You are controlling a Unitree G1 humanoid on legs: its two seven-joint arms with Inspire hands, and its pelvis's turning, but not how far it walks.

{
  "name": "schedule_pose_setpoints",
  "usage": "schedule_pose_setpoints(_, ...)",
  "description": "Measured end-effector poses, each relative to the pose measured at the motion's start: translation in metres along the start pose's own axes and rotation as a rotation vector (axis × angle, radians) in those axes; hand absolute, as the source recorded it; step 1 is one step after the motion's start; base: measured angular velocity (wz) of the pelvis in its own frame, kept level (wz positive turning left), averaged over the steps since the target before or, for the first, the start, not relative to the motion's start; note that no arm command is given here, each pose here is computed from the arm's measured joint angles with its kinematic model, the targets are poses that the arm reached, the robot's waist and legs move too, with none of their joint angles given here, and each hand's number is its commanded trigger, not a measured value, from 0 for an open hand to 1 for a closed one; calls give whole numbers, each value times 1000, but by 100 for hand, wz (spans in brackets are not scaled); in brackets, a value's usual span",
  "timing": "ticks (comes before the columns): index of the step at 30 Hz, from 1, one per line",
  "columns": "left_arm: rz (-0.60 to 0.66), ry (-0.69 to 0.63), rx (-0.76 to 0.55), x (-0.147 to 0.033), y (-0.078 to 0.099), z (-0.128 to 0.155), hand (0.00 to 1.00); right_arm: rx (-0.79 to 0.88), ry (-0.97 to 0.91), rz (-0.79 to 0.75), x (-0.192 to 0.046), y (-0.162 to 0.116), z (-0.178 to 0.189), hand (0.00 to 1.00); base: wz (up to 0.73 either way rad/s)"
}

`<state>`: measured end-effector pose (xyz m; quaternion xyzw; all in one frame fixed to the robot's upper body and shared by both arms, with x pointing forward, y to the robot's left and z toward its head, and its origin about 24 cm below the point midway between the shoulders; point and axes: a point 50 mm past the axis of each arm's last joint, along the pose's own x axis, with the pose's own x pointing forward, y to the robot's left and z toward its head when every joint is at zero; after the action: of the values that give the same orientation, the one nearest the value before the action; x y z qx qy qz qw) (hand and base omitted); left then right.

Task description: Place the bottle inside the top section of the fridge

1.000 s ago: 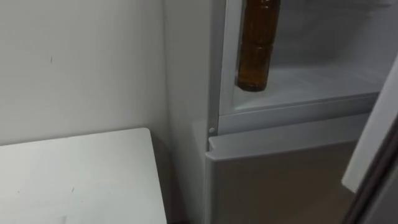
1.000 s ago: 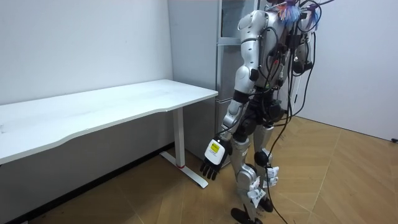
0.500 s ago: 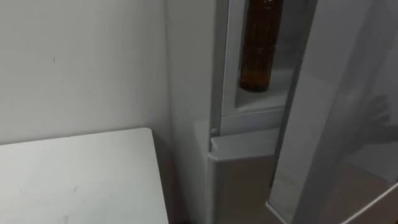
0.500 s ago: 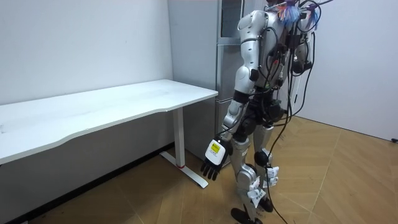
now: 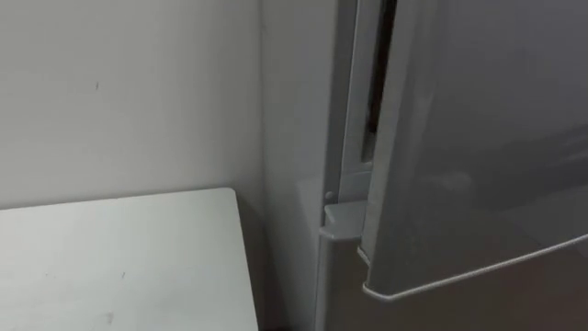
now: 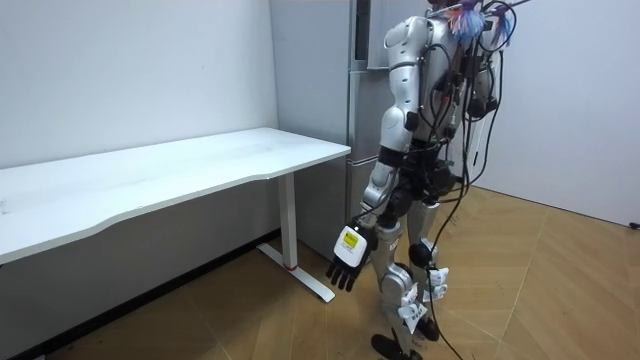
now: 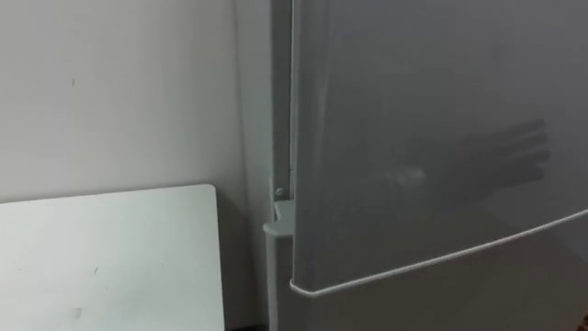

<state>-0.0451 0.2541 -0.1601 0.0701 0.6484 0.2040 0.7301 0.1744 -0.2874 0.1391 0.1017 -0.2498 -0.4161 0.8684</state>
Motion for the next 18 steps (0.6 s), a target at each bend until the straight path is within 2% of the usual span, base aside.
schedule_pose_setpoints(7,-22,4,3,0,-2,-1,0,-48,-156,152,-6,24,19,0,0)
schedule_pose_setpoints(12,-42,16,27,0,-2,-3,0,-193,-318,284,-13,43,25,0,0)
schedule_pose_setpoints(18,-96,4,67,1,-7,4,0,-231,-356,387,-19,66,22,0,-1)
